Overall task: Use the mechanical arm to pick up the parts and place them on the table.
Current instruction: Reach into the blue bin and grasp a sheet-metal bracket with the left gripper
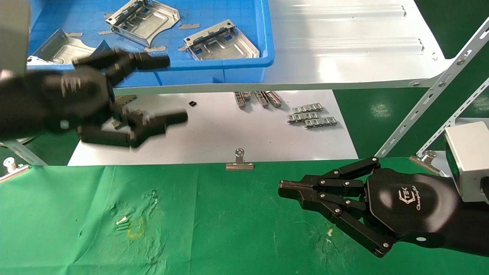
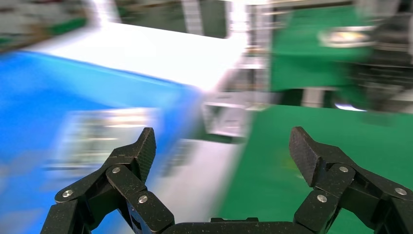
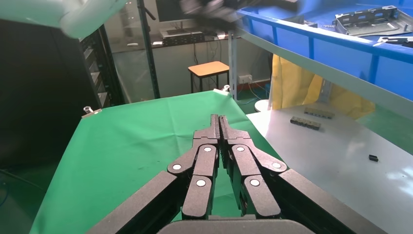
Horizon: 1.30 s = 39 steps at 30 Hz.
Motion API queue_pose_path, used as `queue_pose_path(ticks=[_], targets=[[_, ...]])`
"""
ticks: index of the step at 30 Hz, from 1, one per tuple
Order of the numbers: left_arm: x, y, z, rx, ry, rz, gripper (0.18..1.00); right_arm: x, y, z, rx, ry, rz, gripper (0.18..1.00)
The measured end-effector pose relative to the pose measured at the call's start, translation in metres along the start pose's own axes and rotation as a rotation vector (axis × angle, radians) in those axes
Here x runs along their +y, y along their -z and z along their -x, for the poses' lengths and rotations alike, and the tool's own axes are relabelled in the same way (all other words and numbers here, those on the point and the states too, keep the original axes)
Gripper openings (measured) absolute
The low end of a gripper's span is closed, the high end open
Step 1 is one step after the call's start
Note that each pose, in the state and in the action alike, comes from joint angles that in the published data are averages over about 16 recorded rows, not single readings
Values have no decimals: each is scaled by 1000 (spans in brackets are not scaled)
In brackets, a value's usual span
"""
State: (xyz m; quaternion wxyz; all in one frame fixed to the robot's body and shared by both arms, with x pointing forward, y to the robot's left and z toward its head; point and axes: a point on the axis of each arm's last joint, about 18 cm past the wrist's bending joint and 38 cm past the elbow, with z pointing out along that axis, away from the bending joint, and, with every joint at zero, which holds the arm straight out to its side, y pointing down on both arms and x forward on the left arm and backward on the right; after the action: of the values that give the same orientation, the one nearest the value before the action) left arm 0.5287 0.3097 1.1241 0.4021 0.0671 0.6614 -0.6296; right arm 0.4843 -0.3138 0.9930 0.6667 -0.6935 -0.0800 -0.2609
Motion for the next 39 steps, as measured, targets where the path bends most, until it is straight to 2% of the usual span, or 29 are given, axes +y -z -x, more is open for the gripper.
queue_pose_path(ticks=[9, 16, 25, 31, 39], targets=[[-17, -25, 110, -309, -22, 83, 1001, 0, 0, 0, 0, 0, 0, 198], [-3, -44, 164, -509, 17, 204, 1001, 0, 0, 0, 0, 0, 0, 192], [19, -53, 185, -640, 106, 303, 991, 0, 0, 0, 0, 0, 0, 192], [27, -52, 186, -656, 144, 329, 955, 0, 0, 0, 0, 0, 0, 192], [31, -48, 184, -651, 150, 347, 850, 0, 0, 0, 0, 0, 0, 192]])
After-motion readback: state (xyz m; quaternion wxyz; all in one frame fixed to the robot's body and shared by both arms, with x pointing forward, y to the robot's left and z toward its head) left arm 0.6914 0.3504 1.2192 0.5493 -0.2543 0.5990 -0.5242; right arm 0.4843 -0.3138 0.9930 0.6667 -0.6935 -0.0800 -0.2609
